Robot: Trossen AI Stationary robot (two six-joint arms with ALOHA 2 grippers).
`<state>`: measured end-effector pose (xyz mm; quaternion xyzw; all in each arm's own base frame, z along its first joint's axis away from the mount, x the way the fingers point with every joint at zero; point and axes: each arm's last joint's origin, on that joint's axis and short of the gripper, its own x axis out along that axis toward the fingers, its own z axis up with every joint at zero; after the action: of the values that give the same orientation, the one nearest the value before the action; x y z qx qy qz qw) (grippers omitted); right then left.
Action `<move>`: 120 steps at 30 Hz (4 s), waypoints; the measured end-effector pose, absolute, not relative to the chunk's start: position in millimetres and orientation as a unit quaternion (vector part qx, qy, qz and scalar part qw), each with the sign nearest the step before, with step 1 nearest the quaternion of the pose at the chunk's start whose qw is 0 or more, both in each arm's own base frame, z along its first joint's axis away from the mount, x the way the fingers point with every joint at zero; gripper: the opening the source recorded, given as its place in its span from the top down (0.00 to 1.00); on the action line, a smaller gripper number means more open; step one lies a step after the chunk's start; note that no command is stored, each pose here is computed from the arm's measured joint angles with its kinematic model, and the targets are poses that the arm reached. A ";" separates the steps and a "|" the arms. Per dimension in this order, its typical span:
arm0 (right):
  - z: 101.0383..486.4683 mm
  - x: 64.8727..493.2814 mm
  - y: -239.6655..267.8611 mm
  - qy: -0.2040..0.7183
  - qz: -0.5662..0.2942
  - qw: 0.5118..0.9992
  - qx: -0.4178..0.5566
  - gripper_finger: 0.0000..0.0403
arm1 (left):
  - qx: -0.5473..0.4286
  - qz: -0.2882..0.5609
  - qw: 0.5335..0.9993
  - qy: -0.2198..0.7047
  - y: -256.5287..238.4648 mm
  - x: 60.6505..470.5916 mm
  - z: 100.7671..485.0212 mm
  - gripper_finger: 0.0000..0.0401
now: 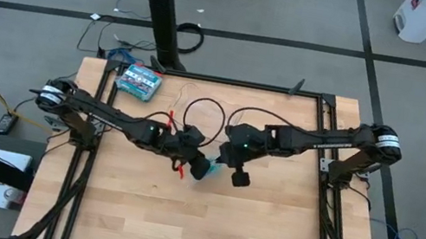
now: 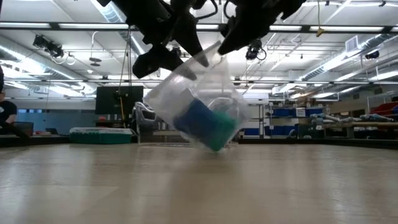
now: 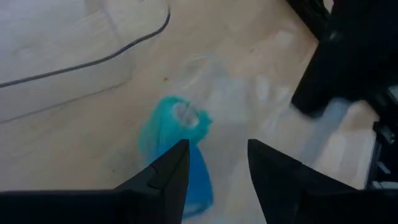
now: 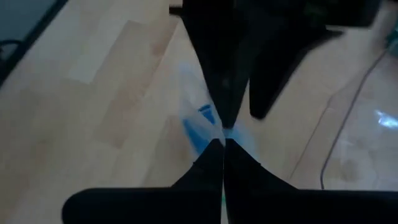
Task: Roll bandage
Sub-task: Close the transparent zip bag
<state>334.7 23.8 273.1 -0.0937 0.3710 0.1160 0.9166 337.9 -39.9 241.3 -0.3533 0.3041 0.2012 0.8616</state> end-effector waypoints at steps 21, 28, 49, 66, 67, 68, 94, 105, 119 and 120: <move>312.2 288.8 32.4 0.387 0.076 0.918 0.051 1.00 | -0.290 0.126 0.885 0.342 -52.5 292.7 284.2 0.61; 337.4 269.5 29.7 0.338 0.060 0.937 0.073 1.00 | -0.274 0.130 0.887 0.349 -72.9 287.8 281.0 0.61; 386.3 228.1 25.6 0.213 0.059 0.964 0.151 1.00 | -0.227 0.134 0.937 0.230 -95.4 327.4 266.1 0.60; 395.5 221.4 26.5 0.184 0.077 0.967 0.159 1.00 | -0.241 0.177 0.939 0.168 -91.1 335.2 269.6 0.61; 395.6 221.4 26.5 0.184 0.077 0.967 0.158 1.00 | -0.236 0.171 0.943 0.159 -91.5 336.2 271.7 0.61; 395.6 221.4 26.6 0.184 0.078 0.967 0.157 1.00 | -0.232 0.167 0.946 0.152 -91.7 337.1 273.5 0.61; 399.3 209.1 23.9 0.183 0.059 0.967 0.167 1.00 | -0.254 0.160 0.952 0.051 -78.9 346.6 293.7 0.91; 386.3 203.2 23.3 0.256 0.036 0.945 0.200 1.00 | -0.241 0.129 0.961 0.047 -74.0 345.2 301.6 0.98; 364.2 194.6 24.0 0.382 0.012 0.891 0.245 0.85 | -0.232 0.036 0.930 0.281 -73.1 338.6 293.0 1.00; 362.9 196.4 24.2 0.385 0.009 0.888 0.251 0.84 | -0.236 0.034 0.929 0.283 -73.1 338.3 293.3 1.00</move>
<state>196.4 24.2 362.9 0.2505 0.3852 0.0094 0.8881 338.3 -73.1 293.3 -0.2356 0.2829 0.0338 0.9292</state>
